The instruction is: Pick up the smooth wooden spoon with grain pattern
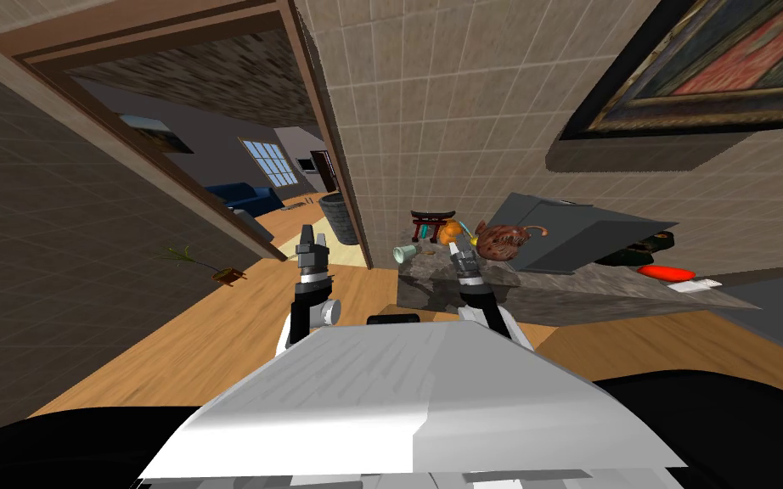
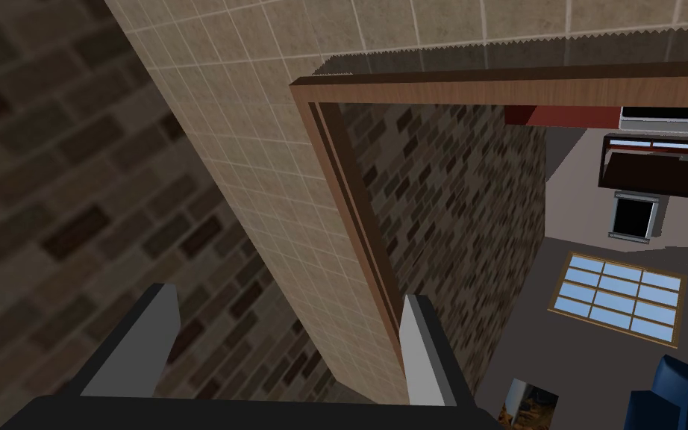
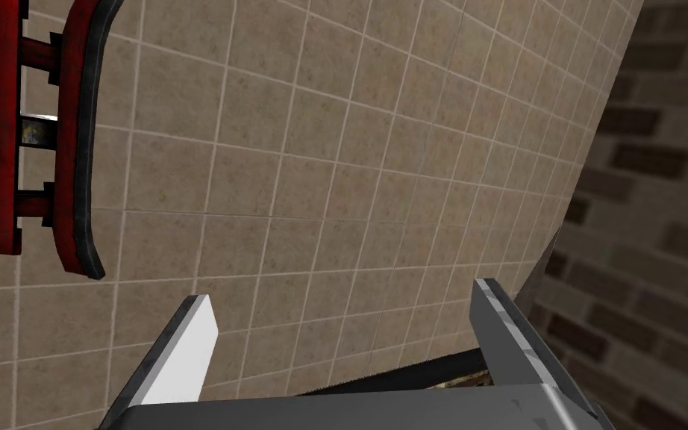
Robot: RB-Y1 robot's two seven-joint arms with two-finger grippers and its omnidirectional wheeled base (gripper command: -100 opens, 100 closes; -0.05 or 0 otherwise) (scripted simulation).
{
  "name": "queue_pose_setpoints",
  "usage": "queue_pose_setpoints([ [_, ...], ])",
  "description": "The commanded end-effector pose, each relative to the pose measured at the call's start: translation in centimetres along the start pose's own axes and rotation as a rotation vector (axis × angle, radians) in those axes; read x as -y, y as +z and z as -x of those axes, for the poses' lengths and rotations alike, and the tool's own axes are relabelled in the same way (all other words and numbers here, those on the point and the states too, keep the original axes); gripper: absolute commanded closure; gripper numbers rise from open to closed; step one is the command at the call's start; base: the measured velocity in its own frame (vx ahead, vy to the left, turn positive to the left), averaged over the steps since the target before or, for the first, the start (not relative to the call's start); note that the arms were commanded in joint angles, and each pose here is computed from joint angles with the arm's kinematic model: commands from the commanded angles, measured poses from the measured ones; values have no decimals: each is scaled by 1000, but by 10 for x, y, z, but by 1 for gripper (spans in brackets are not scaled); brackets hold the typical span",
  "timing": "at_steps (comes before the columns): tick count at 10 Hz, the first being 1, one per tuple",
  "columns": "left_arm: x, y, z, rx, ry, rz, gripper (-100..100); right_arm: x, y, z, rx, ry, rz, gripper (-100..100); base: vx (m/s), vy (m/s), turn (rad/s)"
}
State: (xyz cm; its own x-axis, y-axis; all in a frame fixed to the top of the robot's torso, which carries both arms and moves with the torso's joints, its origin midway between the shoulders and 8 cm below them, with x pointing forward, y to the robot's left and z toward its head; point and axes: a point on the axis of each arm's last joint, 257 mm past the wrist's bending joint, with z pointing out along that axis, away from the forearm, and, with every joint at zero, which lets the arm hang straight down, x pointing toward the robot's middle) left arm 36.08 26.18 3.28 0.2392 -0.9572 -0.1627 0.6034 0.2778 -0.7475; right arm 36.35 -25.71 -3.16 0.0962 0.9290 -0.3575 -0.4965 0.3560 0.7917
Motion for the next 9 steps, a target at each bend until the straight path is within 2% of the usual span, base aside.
queue_pose_setpoints([
  [1, 0, 0, 0, 0, 0, 0, 0, 6, -5, -7, -52, -49, -8, -100, -46, 53, -20],
  [2, 0, 0, 0, 0, 0, 0, 0, 6, -5, -8, -61, -54, -7, -100, -37, 46, -18],
  [5, 0, 0, 0, 0, 0, 0, 0, 20, -16, -22, -160, -144, -23, -100, -38, 39, -18],
  [6, 0, 0, 0, 0, 0, 0, 0, 20, -16, -23, -169, -149, -22, -100, -30, 46, -14],
  [9, 0, 0, 0, 0, 0, 0, 0, 39, -32, -38, -279, -243, -43, -100, -32, 58, -10],
])
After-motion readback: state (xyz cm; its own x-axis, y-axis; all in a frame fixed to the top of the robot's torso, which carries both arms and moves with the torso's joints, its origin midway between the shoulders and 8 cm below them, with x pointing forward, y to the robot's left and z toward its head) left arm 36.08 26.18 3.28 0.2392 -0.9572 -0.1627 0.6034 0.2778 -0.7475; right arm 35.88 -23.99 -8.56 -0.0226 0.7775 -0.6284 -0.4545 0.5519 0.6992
